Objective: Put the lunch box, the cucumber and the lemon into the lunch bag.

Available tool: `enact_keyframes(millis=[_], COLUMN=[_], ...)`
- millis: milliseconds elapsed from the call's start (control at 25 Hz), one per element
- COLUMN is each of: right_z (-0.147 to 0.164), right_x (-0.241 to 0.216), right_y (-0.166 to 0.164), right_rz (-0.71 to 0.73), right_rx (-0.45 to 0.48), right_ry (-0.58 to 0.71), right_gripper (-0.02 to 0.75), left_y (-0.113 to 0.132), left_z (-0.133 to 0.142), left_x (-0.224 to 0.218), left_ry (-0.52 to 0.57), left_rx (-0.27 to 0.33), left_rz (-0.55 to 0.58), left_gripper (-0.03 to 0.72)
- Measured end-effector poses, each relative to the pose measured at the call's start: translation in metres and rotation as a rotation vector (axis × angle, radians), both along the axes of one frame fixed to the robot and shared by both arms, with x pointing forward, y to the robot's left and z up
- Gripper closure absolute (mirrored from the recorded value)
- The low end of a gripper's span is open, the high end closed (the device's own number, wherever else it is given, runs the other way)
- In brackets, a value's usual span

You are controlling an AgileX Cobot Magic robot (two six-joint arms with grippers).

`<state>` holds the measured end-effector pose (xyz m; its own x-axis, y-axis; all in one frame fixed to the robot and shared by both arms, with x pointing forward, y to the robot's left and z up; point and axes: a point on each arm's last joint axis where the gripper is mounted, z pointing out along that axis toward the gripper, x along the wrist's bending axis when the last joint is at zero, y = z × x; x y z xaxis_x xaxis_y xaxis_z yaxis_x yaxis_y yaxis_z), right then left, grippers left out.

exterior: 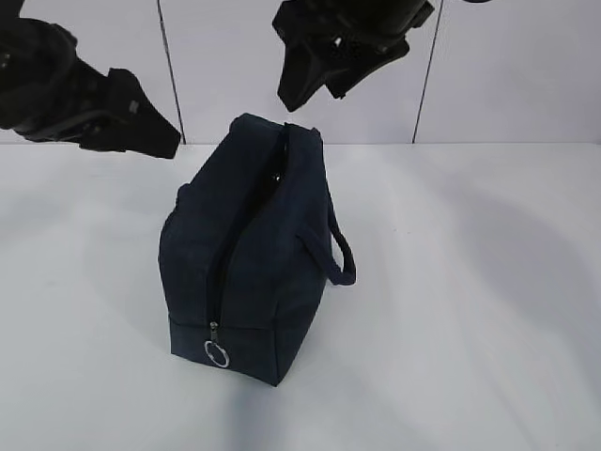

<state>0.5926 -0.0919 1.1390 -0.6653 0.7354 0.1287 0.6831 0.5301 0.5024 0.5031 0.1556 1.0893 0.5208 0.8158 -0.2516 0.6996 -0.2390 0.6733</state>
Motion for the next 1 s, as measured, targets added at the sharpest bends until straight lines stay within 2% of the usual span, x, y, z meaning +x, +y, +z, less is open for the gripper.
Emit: enact_keyframes(millis=[200, 320, 440, 520, 640, 760, 880, 1000], right_z=[-0.002, -0.010, -0.014, -0.017, -0.037, -0.063, -0.091, -0.105], right_x=[-0.022, -0.041, -0.062, -0.078, -0.100, -0.120, -0.136, -0.146], right_y=[-0.010, -0.017, -0.022, -0.025, -0.029, -0.034, -0.033, -0.030], right_rz=[0.002, -0.010, -0.012, -0.014, -0.034, -0.055, -0.051, -0.031], right_rx=[-0.007, 0.019, 0.115, 0.222, 0.358, 0.460, 0.517, 0.560], right_ry=[0.044, 0.070, 0.038, 0.007, -0.018, -0.003, 0.035, 0.040], right_gripper=[0.274, 0.274, 0.275, 0.275, 0.274, 0.274, 0.274, 0.274], left_y=[0.012, 0.017, 0.022, 0.025, 0.029, 0.031, 0.032, 0.032], left_z=[0.006, 0.001, -0.007, -0.010, -0.016, -0.025, -0.034, -0.044], left_x=[-0.008, -0.021, -0.034, -0.041, -0.049, -0.055, -0.058, -0.062], left_ry=[-0.032, -0.042, -0.048, -0.056, -0.059, -0.046, -0.029, -0.017], left_rx=[-0.021, -0.020, -0.031, -0.054, -0.094, -0.102, -0.094, -0.086], left_rz=[0.028, 0.020, 0.025, 0.042, 0.079, 0.099, 0.092, 0.067], left_gripper=[0.223, 0.223, 0.223, 0.223, 0.223, 0.223, 0.223, 0.225])
